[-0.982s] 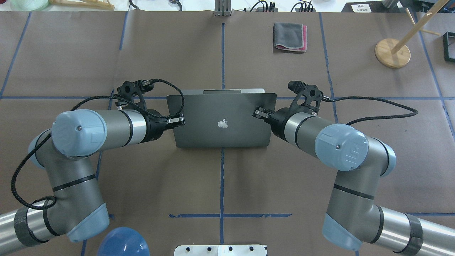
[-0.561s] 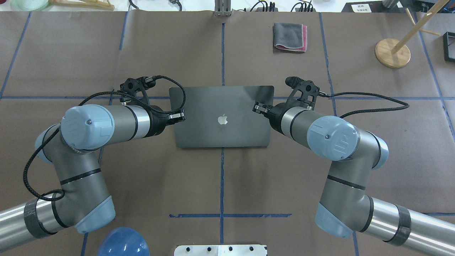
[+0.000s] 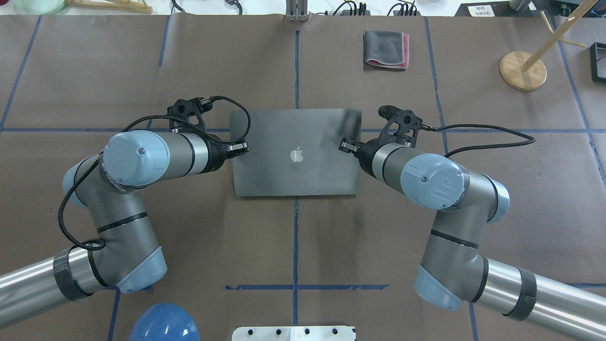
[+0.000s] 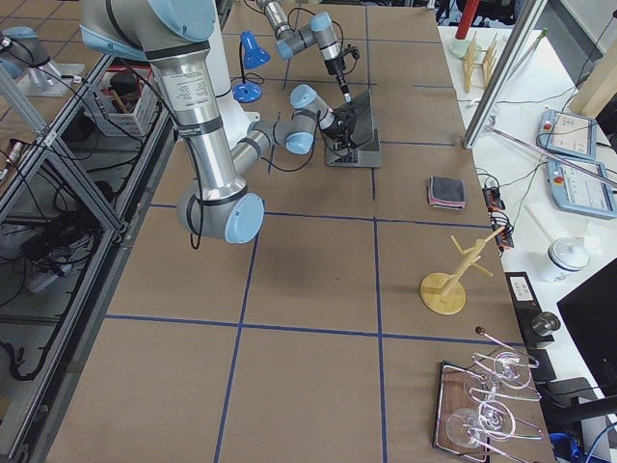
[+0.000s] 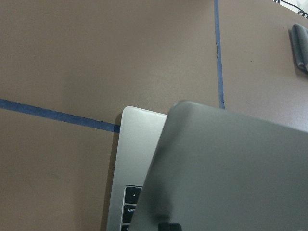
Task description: Close laptop
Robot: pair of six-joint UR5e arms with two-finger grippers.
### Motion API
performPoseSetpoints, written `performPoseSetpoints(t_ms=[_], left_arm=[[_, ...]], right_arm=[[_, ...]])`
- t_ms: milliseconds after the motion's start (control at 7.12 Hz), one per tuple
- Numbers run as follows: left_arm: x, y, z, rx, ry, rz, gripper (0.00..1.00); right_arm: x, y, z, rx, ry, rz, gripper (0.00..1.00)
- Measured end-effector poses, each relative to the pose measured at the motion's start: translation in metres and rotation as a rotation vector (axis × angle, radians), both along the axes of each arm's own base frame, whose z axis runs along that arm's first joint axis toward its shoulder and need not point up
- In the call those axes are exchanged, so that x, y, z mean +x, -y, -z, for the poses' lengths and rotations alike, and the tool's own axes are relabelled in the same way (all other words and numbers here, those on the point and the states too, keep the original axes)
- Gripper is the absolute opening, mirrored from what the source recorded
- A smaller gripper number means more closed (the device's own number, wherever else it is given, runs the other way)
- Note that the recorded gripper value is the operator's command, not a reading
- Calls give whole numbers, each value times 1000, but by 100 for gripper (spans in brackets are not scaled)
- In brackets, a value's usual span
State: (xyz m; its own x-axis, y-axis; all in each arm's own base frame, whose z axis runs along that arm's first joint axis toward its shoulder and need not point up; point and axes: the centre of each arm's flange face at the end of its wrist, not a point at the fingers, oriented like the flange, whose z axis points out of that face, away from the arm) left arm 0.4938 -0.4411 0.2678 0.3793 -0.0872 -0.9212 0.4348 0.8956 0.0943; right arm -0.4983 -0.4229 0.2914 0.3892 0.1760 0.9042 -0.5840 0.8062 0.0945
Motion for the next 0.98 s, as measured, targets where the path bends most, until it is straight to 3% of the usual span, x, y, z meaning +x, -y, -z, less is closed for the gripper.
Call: performPoseSetpoints(t_ms=[421, 561, 702, 842, 982], left_arm=[[33, 22, -17, -30, 54, 3, 0], [42, 27, -24, -36, 74, 1, 2], [46, 30, -26, -27, 88, -8, 43], [45, 33, -24, -17, 94, -15, 99], [42, 35, -23, -16, 94, -25, 100]], right_arm=[[-30, 15, -18, -26, -55, 1, 6], [-38, 19, -23, -34, -70, 2, 27], [-42, 20, -21, -42, -66, 16, 99], [-42, 22, -17, -58, -55, 41, 100], [-39, 25, -16, -78, -55, 63, 100]])
